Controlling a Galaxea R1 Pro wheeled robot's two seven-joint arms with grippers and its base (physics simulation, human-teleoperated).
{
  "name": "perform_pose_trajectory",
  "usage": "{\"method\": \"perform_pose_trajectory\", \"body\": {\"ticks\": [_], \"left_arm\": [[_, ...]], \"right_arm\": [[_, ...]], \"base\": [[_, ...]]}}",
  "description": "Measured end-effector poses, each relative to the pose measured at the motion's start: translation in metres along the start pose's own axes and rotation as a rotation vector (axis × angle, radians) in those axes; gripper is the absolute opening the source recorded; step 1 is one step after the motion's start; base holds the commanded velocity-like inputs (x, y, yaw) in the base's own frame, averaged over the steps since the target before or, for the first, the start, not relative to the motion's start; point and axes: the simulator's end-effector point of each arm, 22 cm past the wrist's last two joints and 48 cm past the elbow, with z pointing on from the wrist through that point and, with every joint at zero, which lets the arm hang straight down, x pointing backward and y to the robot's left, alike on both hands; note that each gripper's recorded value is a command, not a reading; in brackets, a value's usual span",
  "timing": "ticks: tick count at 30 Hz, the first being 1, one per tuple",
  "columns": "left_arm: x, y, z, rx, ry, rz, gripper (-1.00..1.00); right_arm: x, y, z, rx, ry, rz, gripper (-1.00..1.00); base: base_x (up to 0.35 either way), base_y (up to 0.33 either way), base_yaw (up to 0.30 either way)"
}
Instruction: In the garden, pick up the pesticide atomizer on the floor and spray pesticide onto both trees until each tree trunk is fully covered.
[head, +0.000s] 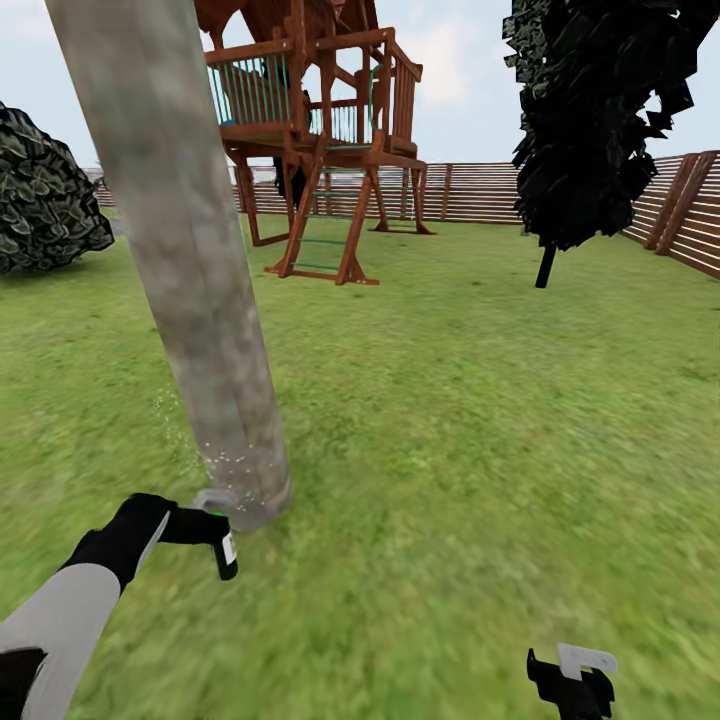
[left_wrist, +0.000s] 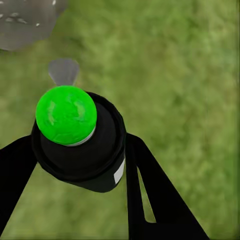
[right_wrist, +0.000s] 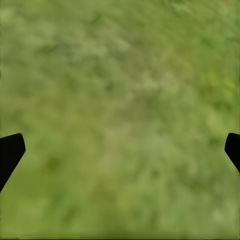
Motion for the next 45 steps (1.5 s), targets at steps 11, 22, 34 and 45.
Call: {"method": "perform_pose_trajectory", "body": {"ticks": [11,22,34,45], "left_arm": [[-0.089,0.038,-0.083,-0.049,-0.168,-0.017,-1.0],[-0.088,0.033,-0.089,-0.046,-0.133,-0.046,-1.0],[-0.098,0.028,-0.094,-0.045,-0.158,-0.034,-1.0],[-0.097,0.028,-0.093,-0.044,-0.157,-0.036,-1.0]], "right_arm": [[0.0,0.001,0.0,-0.001,0.0,0.001,1.0],[0.0,-0.002,0.0,0.002,-0.001,-0.001,1.0],[0.0,0.0,0.0,0.0,0.0,0.0,1.0],[0.0,0.0,0.0,0.0,0.0,0.0,1.0]], "base": [[-0.025,0.0,0.053],[0.044,-0.171,0.09],[-0.004,-0.269,0.162],[0.051,-0.275,0.097]]}}
